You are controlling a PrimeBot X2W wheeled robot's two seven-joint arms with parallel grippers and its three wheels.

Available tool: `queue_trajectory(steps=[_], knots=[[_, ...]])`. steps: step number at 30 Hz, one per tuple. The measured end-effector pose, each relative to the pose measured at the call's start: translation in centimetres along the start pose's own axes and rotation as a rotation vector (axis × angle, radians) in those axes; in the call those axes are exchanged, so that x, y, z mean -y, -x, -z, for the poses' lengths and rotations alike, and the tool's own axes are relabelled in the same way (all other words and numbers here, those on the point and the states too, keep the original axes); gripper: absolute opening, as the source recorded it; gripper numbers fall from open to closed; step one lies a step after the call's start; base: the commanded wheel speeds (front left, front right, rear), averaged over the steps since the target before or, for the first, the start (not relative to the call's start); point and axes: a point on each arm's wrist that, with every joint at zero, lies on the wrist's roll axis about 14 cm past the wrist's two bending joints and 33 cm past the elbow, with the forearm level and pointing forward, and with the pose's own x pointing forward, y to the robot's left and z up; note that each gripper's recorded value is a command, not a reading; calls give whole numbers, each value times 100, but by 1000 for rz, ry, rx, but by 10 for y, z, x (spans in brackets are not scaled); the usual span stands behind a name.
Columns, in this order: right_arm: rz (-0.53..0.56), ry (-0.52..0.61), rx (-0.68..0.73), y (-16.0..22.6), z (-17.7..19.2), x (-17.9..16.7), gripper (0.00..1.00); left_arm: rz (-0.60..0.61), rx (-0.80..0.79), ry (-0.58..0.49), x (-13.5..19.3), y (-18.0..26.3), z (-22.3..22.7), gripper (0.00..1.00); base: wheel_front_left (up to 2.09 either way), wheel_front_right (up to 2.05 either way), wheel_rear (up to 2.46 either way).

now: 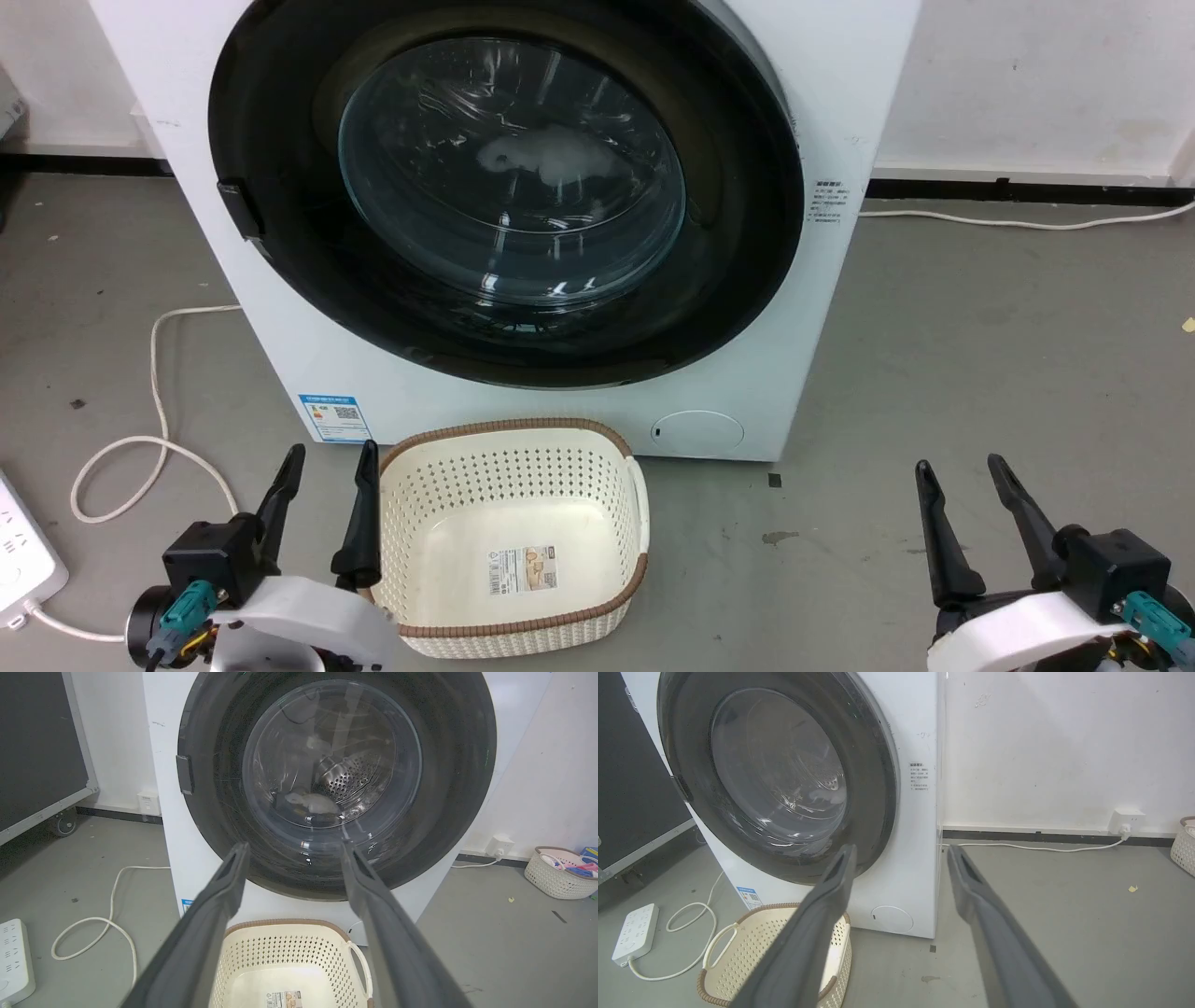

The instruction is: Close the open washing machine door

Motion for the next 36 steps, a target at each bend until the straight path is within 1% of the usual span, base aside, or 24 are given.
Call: queue_trajectory(steps=[5, 6, 36], knots=[[-2, -1, -4, -1, 1, -1, 100, -2, -6, 0, -1, 1, 2, 100, 0, 0, 0], [-2, -2, -5, -1, 2, -1, 0, -2, -7, -1, -1, 1, 2, 0, 0, 0, 0], [-30, 16, -33, -5, 6, -9, 0, -26, -7, -38, -5, 3, -1, 0, 0, 0, 0]])
